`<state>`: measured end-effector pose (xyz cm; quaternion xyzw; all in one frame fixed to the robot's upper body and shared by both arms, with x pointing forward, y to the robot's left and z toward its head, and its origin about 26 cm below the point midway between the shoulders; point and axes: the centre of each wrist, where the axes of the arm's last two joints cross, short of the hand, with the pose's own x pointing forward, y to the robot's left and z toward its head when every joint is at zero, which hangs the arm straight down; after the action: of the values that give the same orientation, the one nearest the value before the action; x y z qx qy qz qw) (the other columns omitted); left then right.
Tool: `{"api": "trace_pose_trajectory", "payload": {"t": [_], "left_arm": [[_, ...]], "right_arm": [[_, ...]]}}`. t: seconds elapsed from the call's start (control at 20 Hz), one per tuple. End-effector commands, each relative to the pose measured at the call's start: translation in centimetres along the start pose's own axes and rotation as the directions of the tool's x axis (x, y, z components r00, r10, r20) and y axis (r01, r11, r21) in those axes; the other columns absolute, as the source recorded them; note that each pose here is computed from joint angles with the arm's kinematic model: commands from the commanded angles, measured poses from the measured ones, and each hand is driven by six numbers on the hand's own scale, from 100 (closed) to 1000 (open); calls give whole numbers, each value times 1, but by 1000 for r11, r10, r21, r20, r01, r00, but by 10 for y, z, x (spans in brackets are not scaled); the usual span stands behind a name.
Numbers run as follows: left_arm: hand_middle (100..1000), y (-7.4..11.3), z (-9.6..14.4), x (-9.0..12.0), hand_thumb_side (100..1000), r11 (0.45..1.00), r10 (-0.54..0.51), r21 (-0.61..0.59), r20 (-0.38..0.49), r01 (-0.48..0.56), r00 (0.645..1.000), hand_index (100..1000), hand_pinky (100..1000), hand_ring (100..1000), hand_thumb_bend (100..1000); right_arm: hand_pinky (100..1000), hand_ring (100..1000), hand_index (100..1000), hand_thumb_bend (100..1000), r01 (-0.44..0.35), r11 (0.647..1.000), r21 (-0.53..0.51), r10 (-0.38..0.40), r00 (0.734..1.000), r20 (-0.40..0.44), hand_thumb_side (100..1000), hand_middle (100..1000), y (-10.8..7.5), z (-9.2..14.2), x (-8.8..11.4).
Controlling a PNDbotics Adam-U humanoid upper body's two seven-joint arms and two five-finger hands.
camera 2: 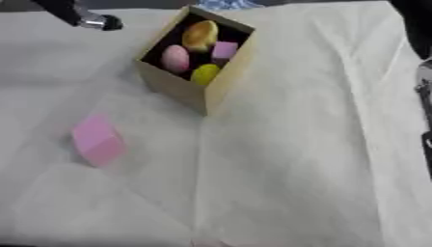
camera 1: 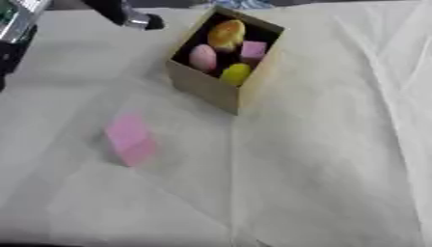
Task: Pick up objects on the table and place them in the box.
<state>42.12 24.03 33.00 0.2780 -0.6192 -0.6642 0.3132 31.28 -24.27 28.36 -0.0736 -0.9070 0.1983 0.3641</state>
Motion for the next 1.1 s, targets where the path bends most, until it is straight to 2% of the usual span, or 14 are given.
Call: {"api": "trace_pose_trajectory", "payload": {"t": [0.05, 0.25, 0.45, 0.65, 0.85, 1.1], "left_arm": [[737, 10, 31, 10, 520, 999, -32, -15, -24, 31, 999, 866, 788, 760, 561], [744, -8, 47, 22, 564, 996, -17, -86, -47, 13, 999, 873, 792, 769, 599], [742, -27, 57, 24, 602, 986, 40, -159, -80, -52, 996, 881, 788, 768, 606], [722, -37, 61, 29, 655, 985, 75, -145, -113, -91, 991, 875, 790, 766, 650], [755, -50, 58, 30, 614, 984, 71, -148, -166, -96, 984, 887, 813, 797, 723], [774, -68, 53, 26, 612, 963, 44, -250, -225, -101, 973, 896, 831, 814, 793]], "right_arm": [[905, 869, 710, 100, -25, 1000, -9, 25, 999, 30, 618, 599, -8, -2, 8], [905, 869, 710, 100, -18, 1000, -10, 19, 999, 28, 617, 600, -7, -1, 8], [905, 869, 710, 100, -13, 1000, -12, 13, 1000, 28, 616, 600, -7, 0, 7], [905, 869, 709, 100, -9, 1000, -17, 9, 1000, 20, 617, 600, -6, 1, 5], [905, 868, 708, 100, -2, 1000, -18, 2, 1000, 16, 618, 598, -5, 2, 4], [905, 868, 707, 100, 1, 1000, -19, -1, 1000, 10, 619, 597, -5, 3, 4]]}}
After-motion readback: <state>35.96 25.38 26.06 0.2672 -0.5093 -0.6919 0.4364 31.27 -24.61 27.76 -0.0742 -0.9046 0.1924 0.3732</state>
